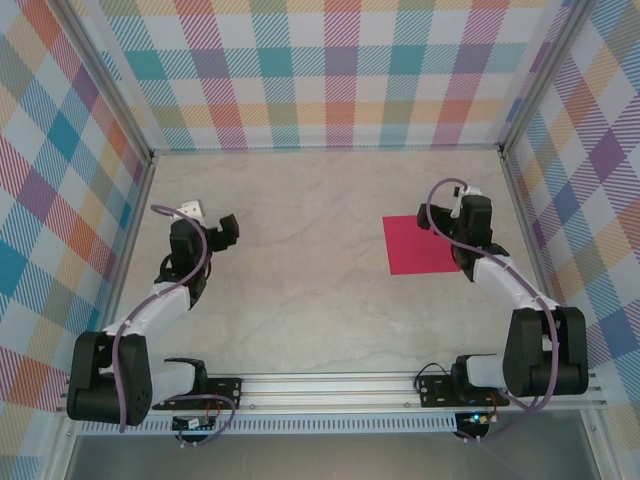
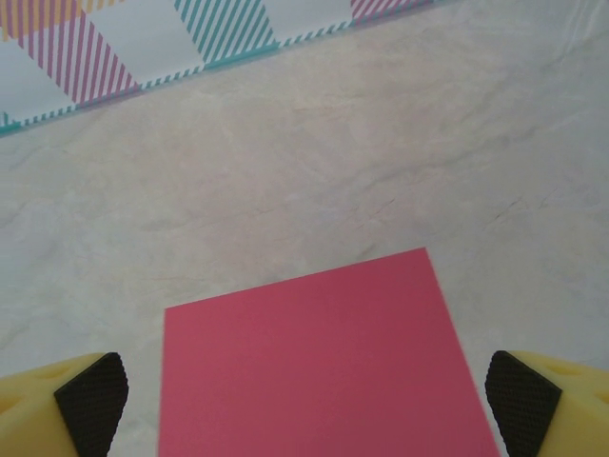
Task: Fold a paper plane with a square sheet of paper (pick it up from the middle)
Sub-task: Move the square sheet of paper to the center of the table.
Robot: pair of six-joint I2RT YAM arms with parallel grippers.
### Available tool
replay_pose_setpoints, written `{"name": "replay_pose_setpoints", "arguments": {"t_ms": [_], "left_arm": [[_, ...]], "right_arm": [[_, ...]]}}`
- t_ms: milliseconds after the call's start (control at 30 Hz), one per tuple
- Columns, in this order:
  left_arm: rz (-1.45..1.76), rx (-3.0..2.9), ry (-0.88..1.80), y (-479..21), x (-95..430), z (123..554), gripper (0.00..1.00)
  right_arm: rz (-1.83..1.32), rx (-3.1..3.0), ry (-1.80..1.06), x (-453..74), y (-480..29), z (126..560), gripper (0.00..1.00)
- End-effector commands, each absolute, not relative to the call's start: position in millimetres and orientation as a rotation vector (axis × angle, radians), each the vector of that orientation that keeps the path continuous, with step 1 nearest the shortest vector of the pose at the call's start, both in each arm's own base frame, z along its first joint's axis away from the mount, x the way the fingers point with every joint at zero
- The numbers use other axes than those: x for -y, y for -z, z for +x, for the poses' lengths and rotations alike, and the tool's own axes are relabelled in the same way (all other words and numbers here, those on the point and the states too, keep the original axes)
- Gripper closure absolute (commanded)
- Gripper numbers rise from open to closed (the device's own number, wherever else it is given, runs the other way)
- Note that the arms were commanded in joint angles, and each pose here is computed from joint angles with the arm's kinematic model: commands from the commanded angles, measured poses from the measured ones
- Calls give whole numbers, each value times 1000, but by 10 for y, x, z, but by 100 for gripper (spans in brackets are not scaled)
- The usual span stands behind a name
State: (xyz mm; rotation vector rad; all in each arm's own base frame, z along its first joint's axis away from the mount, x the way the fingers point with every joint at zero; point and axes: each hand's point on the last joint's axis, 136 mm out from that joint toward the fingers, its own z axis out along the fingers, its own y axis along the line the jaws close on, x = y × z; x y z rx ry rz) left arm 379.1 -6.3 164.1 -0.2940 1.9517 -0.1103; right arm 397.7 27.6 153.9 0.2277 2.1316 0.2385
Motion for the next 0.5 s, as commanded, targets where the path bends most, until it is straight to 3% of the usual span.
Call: {"name": "replay_pose_setpoints", "arguments": {"t_ms": [0, 467], "left_arm": [[-417, -2069, 219, -1557, 115, 3652, 0], [-544, -2274, 381, -1405, 332, 3689, 0]], "right_arm": [[358, -2306, -394, -464, -1317, 3795, 0], [440, -2656, -389, -845, -596, 4111, 0]]}}
